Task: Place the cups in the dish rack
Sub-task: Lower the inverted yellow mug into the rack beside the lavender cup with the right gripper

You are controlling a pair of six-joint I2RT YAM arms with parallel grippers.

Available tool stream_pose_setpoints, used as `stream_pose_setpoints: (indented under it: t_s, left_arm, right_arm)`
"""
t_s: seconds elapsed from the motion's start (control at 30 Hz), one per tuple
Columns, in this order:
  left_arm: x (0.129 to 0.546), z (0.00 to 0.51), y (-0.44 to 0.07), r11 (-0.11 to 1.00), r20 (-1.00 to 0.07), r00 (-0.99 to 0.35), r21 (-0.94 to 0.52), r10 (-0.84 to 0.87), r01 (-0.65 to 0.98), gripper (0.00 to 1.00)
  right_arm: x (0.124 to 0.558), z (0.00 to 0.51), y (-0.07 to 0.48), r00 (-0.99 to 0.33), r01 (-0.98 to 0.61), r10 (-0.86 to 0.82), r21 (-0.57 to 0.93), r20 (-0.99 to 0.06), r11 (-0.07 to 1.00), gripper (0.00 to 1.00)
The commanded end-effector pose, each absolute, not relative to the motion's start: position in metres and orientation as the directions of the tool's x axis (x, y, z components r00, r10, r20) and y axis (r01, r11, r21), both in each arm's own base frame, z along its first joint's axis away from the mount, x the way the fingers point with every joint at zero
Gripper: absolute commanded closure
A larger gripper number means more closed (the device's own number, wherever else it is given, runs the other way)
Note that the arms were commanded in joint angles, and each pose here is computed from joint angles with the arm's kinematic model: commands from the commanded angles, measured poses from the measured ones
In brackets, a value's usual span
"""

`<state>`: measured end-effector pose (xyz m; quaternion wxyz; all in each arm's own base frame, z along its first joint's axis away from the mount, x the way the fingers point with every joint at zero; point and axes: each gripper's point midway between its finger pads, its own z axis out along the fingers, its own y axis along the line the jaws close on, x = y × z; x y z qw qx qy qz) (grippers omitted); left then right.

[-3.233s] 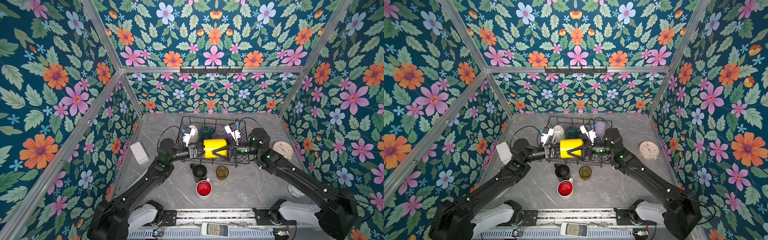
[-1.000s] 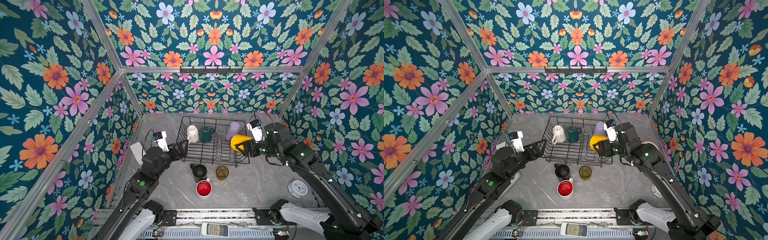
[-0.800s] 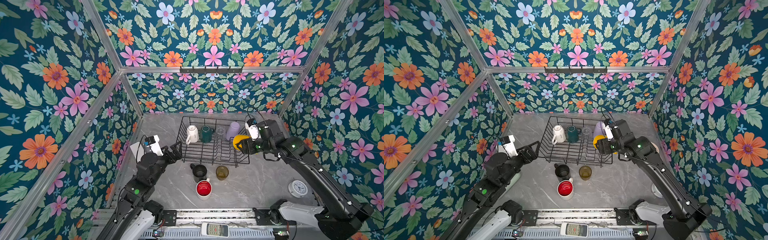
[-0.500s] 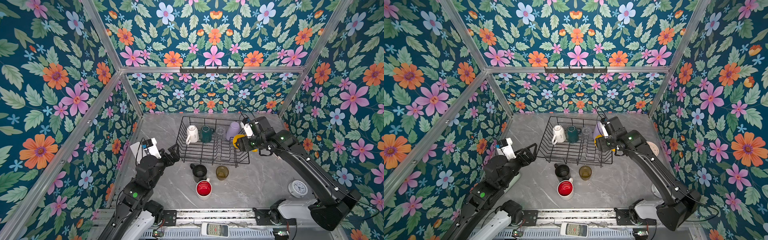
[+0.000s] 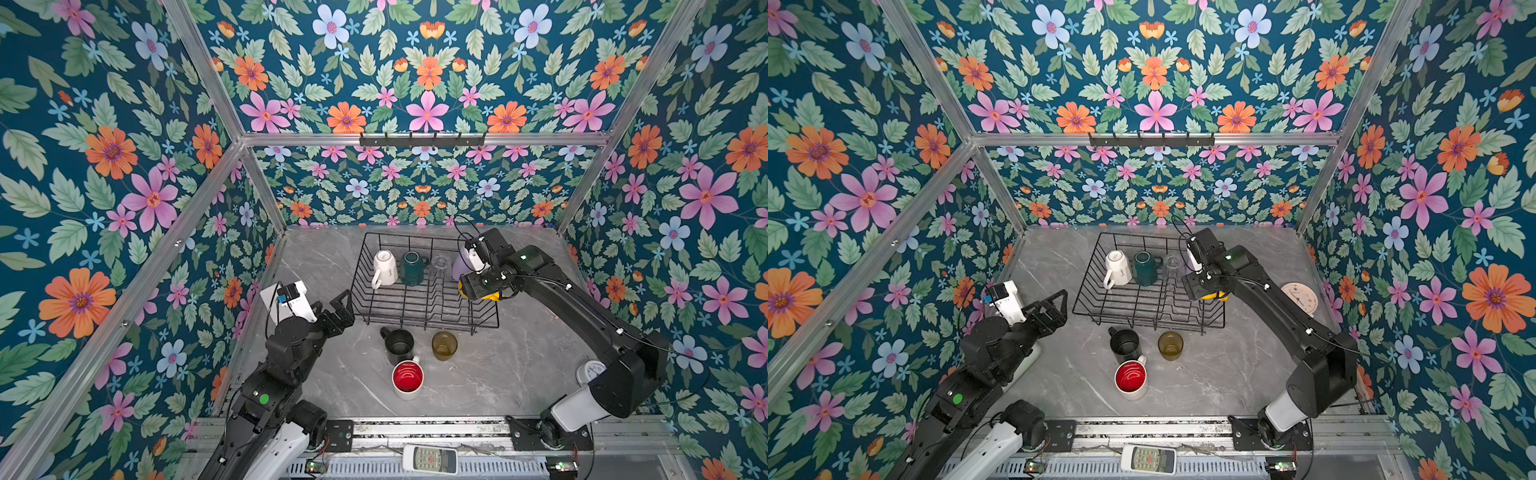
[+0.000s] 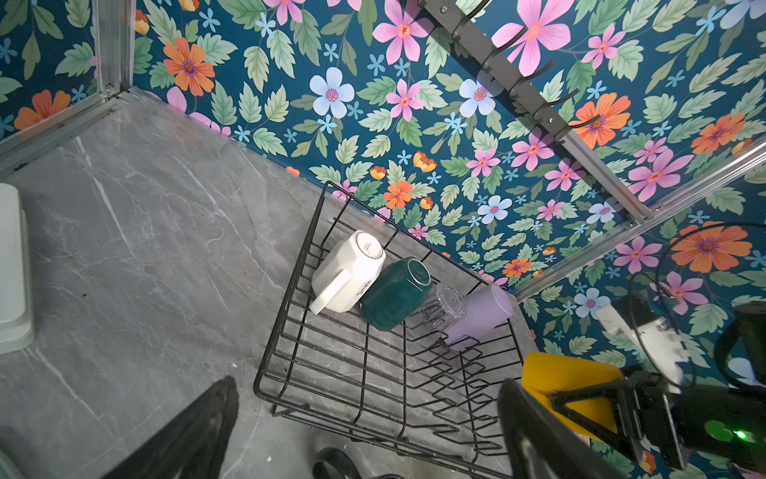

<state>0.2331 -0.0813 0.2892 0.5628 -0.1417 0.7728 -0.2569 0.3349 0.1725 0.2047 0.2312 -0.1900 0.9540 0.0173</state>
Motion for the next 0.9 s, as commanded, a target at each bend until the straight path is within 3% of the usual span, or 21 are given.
stream_pose_setpoints:
  t_s: [0.0,0.87]
  left_arm:
    - [0.233,0.288,-0.077,0.838,-0.804,-0.319,-0.543,-0.501,0.053,0.0]
    - [0.228,0.289,-0.07,0.845,-0.808,-0.314,-0.534,-0.499,0.03,0.0]
  right_arm:
    - [0.342,0.201,0.173,-0.817,-0.375,-0.369,-0.078,-0.443,0.924,1.0]
    - [0.358,0.124,0.182,-0.888,-0.377,-0.392,-0.108,-0.241,0.92,1.0]
